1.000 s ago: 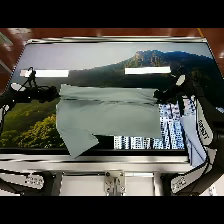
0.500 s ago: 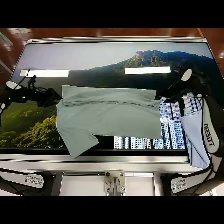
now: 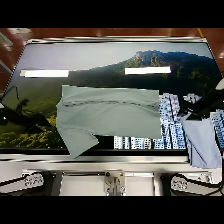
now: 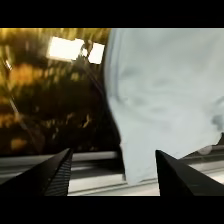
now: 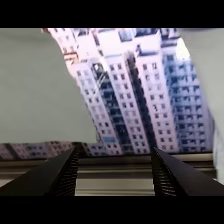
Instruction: Fold the shirts.
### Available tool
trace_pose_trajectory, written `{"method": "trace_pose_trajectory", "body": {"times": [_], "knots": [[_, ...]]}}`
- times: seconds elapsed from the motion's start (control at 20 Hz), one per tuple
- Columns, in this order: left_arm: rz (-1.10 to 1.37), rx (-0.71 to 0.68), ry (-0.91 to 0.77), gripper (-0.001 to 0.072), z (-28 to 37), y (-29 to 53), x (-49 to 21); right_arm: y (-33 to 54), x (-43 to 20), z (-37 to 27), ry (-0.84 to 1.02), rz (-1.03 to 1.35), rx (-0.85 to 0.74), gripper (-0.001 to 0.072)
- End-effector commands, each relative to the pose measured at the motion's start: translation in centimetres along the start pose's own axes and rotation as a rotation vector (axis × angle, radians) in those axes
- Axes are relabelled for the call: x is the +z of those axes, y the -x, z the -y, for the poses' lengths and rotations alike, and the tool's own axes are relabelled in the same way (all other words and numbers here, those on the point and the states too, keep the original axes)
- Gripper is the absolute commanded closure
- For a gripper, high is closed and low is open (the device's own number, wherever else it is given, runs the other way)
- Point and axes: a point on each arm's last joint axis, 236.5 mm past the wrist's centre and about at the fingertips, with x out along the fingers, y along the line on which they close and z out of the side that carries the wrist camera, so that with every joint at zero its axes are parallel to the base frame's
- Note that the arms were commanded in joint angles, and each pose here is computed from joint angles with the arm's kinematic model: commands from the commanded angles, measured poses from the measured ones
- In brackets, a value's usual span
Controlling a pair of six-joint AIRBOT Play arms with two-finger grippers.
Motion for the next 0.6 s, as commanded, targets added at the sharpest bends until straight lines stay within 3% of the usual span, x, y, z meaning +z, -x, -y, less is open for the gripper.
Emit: {"method": "trace_pose_trajectory", "body": {"times": [0.0,0.55], "knots": [[-0.033,-0.145,0.069,0.0118,0.3,-4.3,-4.6,-1.8,-3.3,-1.6,-0.035,-0.053,0.152,0.0156],[0.046,-0.153,0.062,0.0137,2.2,-8.2,-3.1,-1.6,-2.2,-3.5,-0.050,-0.011,0.228,0.0157]]}}
